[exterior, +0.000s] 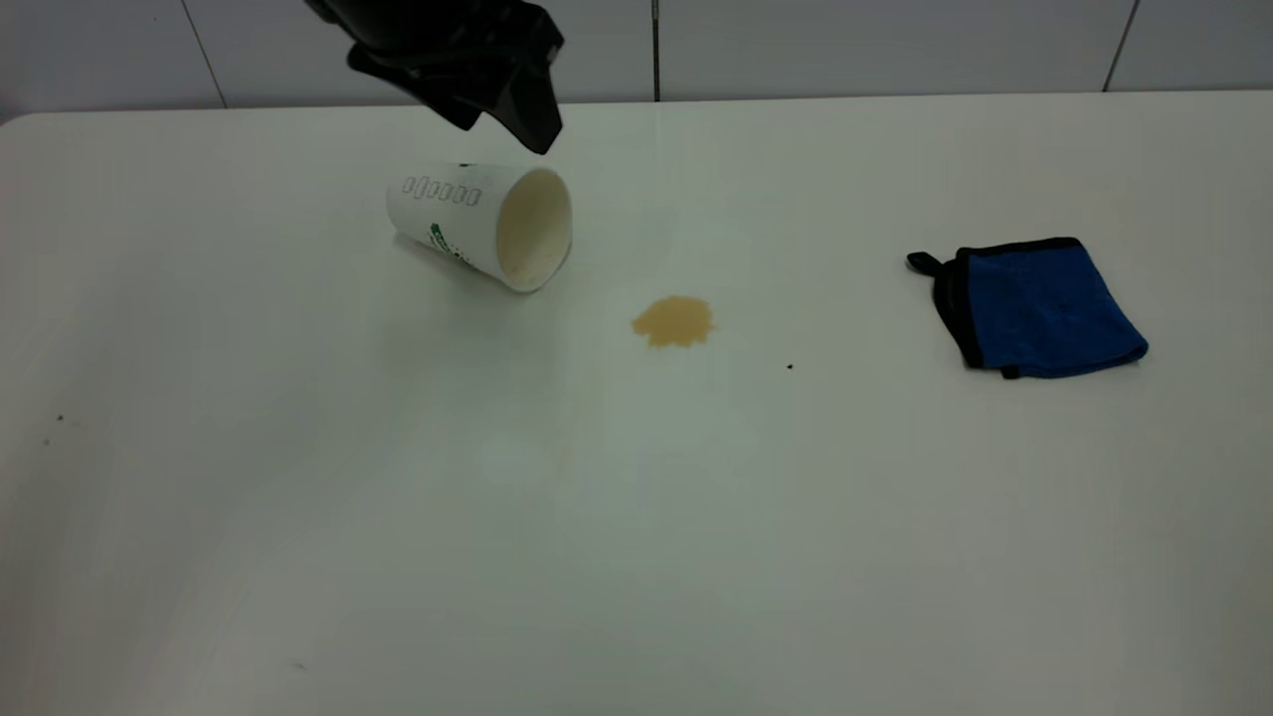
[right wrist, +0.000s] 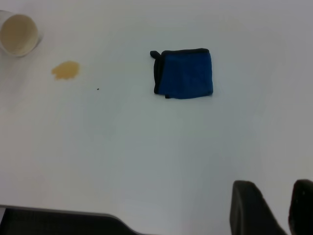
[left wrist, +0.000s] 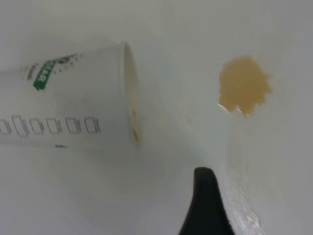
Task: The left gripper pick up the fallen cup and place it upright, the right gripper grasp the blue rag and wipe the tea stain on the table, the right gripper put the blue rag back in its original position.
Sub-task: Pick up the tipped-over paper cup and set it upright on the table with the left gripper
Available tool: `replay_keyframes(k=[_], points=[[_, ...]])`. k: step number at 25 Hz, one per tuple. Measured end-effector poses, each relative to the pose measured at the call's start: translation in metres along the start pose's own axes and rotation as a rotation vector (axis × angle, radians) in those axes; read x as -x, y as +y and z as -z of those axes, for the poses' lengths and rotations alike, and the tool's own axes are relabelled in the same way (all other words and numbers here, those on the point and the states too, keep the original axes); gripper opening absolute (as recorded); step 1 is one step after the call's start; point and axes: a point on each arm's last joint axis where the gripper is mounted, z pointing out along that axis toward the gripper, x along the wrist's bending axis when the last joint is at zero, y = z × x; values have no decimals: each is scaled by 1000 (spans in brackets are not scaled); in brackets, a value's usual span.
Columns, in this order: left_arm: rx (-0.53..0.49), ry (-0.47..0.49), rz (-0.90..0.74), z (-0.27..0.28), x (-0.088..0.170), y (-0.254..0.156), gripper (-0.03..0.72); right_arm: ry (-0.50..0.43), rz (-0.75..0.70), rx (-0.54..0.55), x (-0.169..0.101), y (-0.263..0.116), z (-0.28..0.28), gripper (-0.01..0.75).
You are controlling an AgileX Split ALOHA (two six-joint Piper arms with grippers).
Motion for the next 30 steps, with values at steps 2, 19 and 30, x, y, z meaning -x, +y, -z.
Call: replay_keyframes(k=[2, 19, 30], points=[[-28, 56, -15, -14, -2, 16, 583, 0, 0, 0, 0, 0, 0, 238], [-88, 526, -116, -103, 17, 39, 582, 0, 5, 0, 0, 0, 0, 238], [-109, 600, -124, -126, 11, 25, 582, 0, 0, 0, 0, 0, 0, 238]])
